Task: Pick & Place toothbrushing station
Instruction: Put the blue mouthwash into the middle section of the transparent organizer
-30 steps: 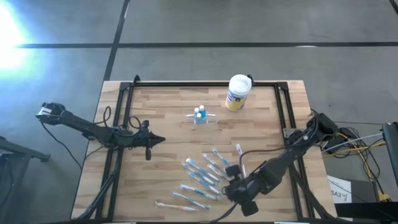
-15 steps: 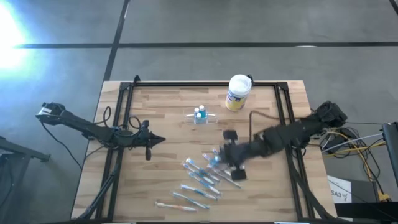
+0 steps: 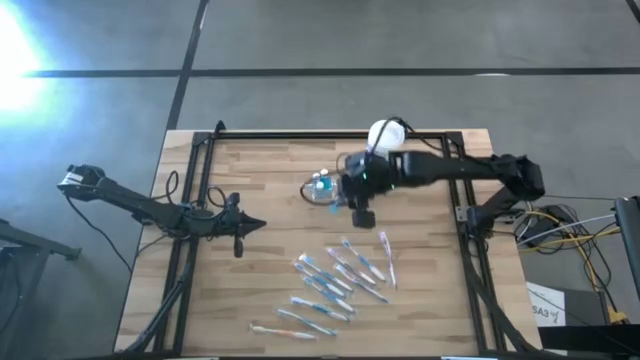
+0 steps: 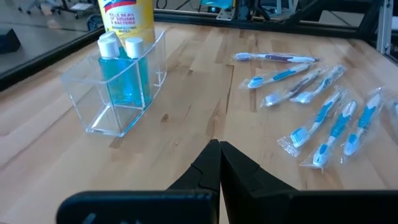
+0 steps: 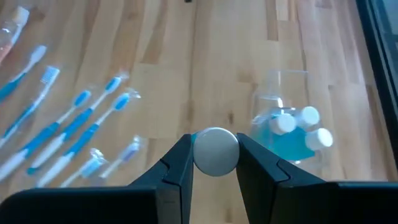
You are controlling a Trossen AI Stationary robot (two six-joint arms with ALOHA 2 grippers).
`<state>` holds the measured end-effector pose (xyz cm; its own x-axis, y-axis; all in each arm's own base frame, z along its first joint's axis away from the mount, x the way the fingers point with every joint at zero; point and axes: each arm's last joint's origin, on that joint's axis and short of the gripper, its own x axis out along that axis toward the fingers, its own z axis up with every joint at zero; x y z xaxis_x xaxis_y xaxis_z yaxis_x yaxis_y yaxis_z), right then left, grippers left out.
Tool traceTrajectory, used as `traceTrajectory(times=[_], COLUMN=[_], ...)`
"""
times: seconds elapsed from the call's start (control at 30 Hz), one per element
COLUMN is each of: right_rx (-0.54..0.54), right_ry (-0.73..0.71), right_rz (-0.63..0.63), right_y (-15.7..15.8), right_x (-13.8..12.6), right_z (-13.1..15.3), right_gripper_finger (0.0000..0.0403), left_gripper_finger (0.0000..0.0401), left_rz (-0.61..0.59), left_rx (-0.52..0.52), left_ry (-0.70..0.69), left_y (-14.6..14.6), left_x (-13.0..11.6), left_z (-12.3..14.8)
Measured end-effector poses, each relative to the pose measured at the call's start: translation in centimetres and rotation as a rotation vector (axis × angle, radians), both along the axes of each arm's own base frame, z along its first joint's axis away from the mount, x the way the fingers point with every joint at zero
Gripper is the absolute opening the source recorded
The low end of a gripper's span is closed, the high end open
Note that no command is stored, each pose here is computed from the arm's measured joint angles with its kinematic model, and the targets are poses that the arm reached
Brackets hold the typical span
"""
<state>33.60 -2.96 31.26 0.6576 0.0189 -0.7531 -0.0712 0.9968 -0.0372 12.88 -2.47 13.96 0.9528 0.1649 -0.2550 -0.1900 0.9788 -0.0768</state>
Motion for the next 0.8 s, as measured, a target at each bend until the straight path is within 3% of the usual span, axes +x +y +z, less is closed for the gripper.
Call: traceTrajectory(times=[0.37,0.53,0.8], right_rx=[-0.049,-0.077,-0.109], right_ry=[-0.038,-0.079,-0.101], right_rz=[0.074,0.098,0.102], right_y=[-6.4,-6.8,-7.3], right_x=[0.5,0.7,0.6], right_z=[-1.4,-1.2,0.0], right_gripper_finger=[0.0089,0.0087,0.0087], left_gripper_finger=[0.0005,0.0005,0.0005], left_rz=[0.005,-0.007,-0.011], left_rx=[0.163,0.237,0.259], left_ry=[-0.046,-0.096,-0.088], left_y=[0.1,0.0,0.0], left_x=[0.3,0.4,0.4], left_z=[1.1,1.9,1.9])
